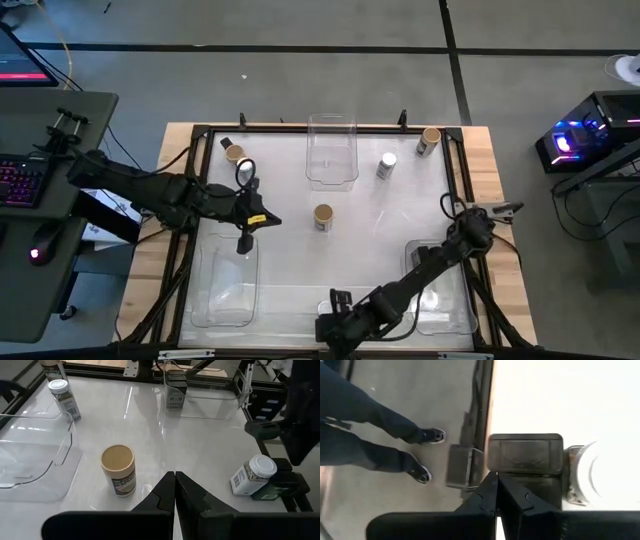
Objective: Sort spices by type
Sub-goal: Put the black spice can into the right transparent bin
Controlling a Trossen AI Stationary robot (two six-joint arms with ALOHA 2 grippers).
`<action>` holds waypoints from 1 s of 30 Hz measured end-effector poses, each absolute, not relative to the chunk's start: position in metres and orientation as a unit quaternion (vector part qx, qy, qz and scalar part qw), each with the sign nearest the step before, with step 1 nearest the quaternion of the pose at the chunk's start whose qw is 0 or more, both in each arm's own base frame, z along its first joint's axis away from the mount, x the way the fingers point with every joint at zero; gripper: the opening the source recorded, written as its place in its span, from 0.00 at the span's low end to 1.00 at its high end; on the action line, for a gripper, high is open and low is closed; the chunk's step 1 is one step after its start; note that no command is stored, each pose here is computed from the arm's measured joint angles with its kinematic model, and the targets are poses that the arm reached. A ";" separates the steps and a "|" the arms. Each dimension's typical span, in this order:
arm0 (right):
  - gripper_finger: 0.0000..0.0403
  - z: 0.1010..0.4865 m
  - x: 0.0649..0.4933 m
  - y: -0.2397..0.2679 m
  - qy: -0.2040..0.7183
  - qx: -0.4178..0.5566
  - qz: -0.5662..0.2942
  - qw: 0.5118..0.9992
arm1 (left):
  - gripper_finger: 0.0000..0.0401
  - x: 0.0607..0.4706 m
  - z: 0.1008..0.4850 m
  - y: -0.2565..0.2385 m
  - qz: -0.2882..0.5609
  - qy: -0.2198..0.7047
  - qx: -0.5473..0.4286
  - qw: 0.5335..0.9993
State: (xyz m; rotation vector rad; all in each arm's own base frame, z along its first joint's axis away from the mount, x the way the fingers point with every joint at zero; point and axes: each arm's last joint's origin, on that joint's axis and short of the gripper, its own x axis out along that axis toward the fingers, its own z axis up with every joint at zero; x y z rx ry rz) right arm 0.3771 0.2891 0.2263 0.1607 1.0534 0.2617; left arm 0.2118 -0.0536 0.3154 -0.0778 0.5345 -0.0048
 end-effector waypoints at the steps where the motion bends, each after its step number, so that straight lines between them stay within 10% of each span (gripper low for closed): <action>1: 0.00 0.224 0.378 0.289 0.504 0.073 0.122 0.852 | 0.00 0.212 0.315 -0.054 -0.003 0.264 -0.038 0.964; 30: 0.00 0.217 0.359 0.196 0.696 -0.103 -0.070 0.707 | 0.00 0.212 0.315 -0.055 0.002 0.264 -0.044 0.963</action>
